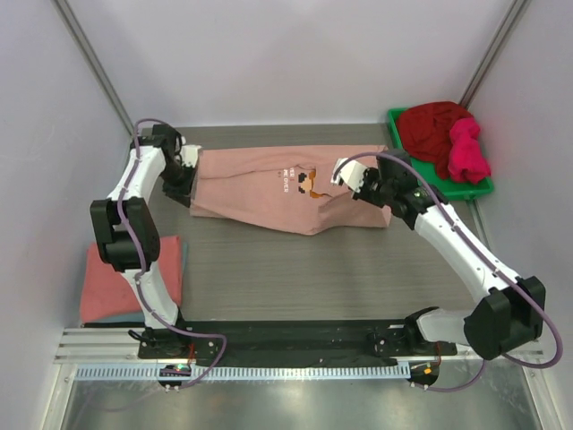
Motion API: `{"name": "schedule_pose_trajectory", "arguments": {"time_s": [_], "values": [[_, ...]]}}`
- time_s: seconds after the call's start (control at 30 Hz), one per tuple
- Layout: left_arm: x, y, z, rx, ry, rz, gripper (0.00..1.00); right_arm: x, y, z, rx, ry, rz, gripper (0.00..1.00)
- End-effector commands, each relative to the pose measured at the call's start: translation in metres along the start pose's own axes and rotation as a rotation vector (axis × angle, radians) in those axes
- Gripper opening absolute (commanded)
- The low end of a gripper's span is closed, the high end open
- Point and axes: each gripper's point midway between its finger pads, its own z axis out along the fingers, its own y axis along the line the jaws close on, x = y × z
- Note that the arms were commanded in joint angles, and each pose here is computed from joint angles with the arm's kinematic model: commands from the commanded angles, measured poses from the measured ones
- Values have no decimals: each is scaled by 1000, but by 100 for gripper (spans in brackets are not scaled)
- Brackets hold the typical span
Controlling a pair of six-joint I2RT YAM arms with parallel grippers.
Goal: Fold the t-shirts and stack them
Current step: Fold the tshirt
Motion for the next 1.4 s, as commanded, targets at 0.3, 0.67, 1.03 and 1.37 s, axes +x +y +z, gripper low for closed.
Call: {"name": "schedule_pose_trajectory", "arguments": {"time_s": [0.3,0.67,1.03,1.37], "values": [[-48,8,-3,-12,-25,37,0,-19,-122,11,293,-68,90,1],[-83,14,-2,-26,-31,64,1,-30,-173,30,367,-107,64,1],[-118,30,9,-70,-83,63,0,-27,-206,75,405,-96,30,1],[-146,48,25,-137,-151,21,2,-3,-244,151,509,-58,54,6]]}}
